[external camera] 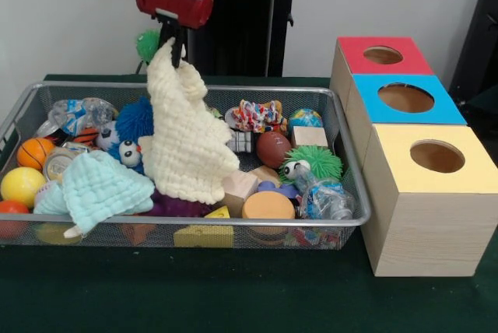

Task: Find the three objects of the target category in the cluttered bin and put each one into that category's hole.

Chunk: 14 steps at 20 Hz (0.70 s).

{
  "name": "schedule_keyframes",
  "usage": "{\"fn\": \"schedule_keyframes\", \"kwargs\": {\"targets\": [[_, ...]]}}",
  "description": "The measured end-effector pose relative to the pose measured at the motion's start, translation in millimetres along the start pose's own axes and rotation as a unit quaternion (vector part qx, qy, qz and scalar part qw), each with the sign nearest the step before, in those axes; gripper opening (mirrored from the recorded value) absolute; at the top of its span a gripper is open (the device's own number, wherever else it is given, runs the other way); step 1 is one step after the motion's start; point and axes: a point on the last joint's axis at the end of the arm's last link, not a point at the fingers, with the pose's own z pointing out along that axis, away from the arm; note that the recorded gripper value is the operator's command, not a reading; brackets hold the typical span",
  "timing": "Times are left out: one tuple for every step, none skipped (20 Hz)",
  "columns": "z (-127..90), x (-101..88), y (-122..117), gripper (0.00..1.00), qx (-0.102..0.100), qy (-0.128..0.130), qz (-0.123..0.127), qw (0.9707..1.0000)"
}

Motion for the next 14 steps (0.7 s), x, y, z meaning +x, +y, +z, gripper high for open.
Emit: {"fn": "schedule_keyframes", "kwargs": {"targets": [[2.8, 2.3, 0.7, 0.0, 0.0, 0.001, -0.003, 1.0], [15.2, 11.3, 3.0, 1.0, -0.001, 0.0, -0.015, 0.9999], [16.3, 12.1, 3.3, 1.0, -0.002, -0.001, -0.016, 0.9999], [17.4, 12.9, 3.6, 1.0, -0.002, -0.001, -0.018, 0.9998], [19.6, 14.6, 4.4, 1.0, -0.003, -0.002, -0.021, 0.9998], [25.2, 18.2, 7.6, 1.0, -0.006, -0.007, -0.03, 0.9995], [26.4, 19.1, 8.8, 1.0, -0.008, -0.009, -0.033, 0.9994], [27.4, 19.7, 10.3, 1.0, -0.009, -0.01, -0.036, 0.9993], [28.3, 20.3, 11.9, 1.0, -0.011, -0.011, -0.039, 0.9991], [30.2, 21.3, 15.6, 1.0, -0.014, -0.013, -0.043, 0.9989], [30.6, 21.7, 16.6, 1.0, -0.015, -0.013, -0.043, 0.9989], [30.8, 22.0, 17.7, 1.0, -0.015, -0.012, -0.044, 0.9988], [31.1, 22.3, 18.7, 1.0, -0.016, -0.012, -0.045, 0.9988], [30.8, 22.1, 20.2, 1.0, -0.017, -0.013, -0.046, 0.9987]]}}
